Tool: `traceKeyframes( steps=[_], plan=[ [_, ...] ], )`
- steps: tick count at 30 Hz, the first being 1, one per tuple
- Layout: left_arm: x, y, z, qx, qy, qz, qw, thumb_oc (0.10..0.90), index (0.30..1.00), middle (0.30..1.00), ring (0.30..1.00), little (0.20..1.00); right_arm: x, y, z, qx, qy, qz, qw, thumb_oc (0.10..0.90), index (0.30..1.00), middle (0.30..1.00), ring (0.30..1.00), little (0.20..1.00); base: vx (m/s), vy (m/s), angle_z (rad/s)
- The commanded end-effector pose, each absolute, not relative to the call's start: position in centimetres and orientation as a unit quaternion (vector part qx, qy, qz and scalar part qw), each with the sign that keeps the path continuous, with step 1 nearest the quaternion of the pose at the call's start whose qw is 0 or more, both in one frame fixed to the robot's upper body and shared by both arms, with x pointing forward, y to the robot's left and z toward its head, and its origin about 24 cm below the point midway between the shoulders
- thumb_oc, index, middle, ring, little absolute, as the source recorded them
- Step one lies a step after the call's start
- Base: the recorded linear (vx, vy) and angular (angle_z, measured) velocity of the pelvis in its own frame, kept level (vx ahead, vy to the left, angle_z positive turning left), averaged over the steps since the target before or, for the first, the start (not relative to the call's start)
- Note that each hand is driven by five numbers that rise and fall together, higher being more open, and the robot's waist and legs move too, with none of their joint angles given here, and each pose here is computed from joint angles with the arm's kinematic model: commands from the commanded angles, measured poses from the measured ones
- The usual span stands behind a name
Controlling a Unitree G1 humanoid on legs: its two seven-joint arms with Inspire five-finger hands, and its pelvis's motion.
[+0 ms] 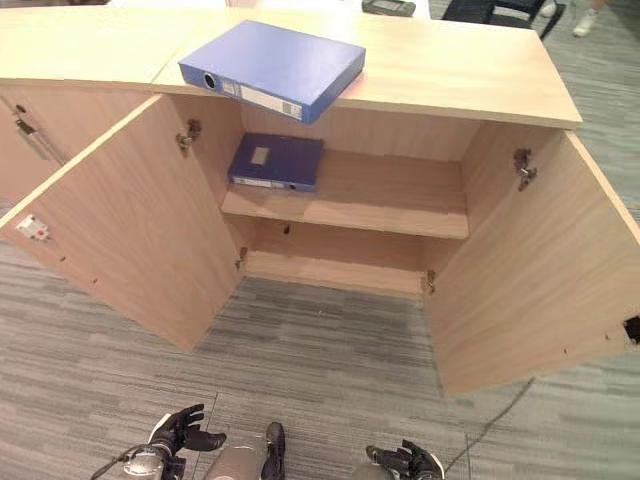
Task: Put the empty folder in the office cabinet
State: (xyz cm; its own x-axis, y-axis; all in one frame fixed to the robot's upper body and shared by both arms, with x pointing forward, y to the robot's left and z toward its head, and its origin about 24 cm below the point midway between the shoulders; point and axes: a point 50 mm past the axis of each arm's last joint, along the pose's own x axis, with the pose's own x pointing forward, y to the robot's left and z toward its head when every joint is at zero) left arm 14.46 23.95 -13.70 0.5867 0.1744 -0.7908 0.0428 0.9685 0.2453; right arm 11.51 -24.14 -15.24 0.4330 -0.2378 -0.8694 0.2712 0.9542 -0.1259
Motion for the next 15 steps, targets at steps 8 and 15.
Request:
traceKeyframes(
  steps=[8,15],
  plan=[
    [16.3,24.6,-12.4,0.112,0.411,0.050,0.903,0.800,0.900,0.900,0.900,0.900,13.2,-26.5,-13.8,-0.026,0.471,-0.159,0.867,0.800,0.900,0.900,0.900,0.900,0.20,0.121,-0.08],
    [15.6,25.0,-12.9,0.126,0.430,0.048,0.893,0.800,0.900,0.900,0.900,0.900,11.4,-27.1,-14.3,-0.028,0.499,-0.172,0.849,0.800,0.900,0.900,0.900,0.900,0.32,-0.129,0.26]
  ],
)
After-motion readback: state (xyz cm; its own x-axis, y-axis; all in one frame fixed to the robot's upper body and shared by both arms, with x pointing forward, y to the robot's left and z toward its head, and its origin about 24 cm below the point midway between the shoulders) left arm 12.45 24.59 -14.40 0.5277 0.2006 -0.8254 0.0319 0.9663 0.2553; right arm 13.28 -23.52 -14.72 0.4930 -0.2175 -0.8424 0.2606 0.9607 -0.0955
